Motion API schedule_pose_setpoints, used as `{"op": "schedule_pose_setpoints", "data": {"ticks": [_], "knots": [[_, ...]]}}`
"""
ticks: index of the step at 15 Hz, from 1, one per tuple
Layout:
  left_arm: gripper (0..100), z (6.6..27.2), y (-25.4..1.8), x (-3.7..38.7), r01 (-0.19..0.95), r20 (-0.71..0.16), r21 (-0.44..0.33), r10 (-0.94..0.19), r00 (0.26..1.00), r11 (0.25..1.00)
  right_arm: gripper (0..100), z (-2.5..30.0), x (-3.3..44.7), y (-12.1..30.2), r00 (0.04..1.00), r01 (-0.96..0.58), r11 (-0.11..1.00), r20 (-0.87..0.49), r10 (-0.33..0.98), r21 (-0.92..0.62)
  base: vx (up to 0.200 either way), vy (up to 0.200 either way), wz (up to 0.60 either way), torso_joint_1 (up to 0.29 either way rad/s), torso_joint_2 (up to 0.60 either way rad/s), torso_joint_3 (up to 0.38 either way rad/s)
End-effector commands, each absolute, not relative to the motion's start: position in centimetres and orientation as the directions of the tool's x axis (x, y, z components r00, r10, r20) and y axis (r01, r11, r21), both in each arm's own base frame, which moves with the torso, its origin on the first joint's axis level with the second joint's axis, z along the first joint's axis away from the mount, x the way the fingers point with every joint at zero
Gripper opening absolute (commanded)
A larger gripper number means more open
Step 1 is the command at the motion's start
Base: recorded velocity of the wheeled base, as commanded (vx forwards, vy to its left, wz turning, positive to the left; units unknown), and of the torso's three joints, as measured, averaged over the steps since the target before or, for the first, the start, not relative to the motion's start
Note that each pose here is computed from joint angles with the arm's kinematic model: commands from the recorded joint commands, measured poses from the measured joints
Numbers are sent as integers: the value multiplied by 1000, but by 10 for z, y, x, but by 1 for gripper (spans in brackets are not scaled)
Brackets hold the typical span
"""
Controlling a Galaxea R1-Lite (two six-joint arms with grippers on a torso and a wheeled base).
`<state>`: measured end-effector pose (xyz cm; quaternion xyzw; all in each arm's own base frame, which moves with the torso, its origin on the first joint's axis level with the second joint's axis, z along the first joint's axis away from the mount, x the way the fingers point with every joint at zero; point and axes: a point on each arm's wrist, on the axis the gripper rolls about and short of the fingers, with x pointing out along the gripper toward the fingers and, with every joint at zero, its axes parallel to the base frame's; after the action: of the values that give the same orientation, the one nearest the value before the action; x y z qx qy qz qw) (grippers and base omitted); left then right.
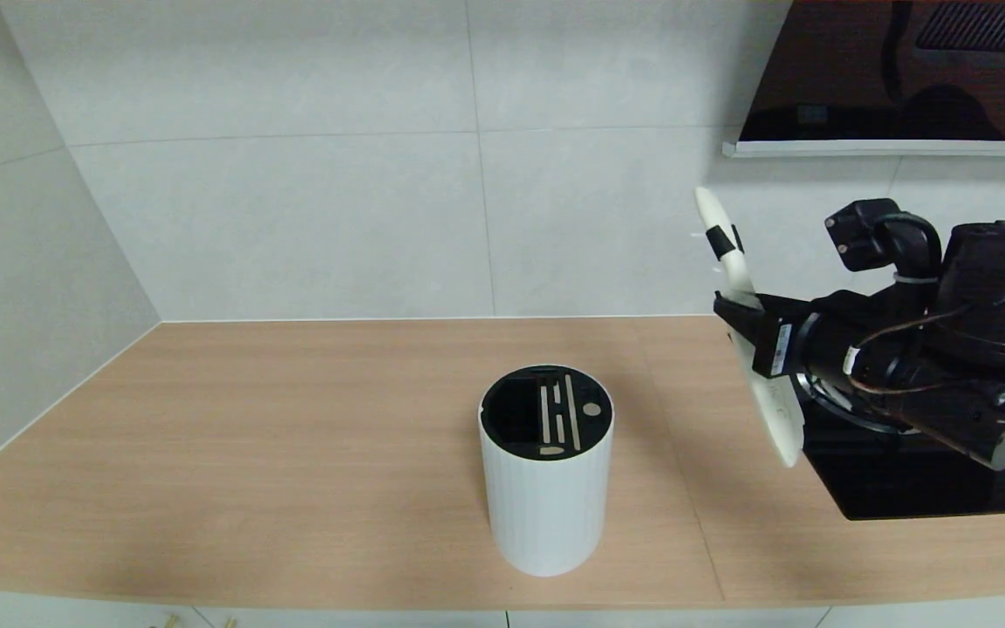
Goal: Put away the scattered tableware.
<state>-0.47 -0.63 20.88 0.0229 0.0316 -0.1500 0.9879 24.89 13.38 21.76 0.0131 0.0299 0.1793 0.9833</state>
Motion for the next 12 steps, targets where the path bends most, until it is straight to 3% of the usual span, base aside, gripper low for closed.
{"op": "schedule_pose_setpoints", "data": {"ticks": [1, 4, 8, 12], "knots": [[100, 265, -21, 81, 493, -226, -5, -482, 847, 870, 0, 237, 246, 152, 912, -409, 912, -12, 409, 41, 0, 0, 0, 0, 0, 0], [100, 258, -69, 142, 618, -244, -261, -670, 701, 741, 0, 230, 225, 179, 857, -509, 860, -68, 510, 36, 0, 0, 0, 0, 0, 0], [100, 222, -108, 201, 612, -125, -427, -714, 689, 665, 0, 222, 213, 187, 822, -562, 827, -93, 562, 29, 0, 0, 0, 0, 0, 0], [100, 223, -135, 210, 573, -4, -666, -771, 637, 477, 0, 216, 203, 210, 779, -617, 785, -100, 619, 48, 0, 0, 0, 0, 0, 0]]}}
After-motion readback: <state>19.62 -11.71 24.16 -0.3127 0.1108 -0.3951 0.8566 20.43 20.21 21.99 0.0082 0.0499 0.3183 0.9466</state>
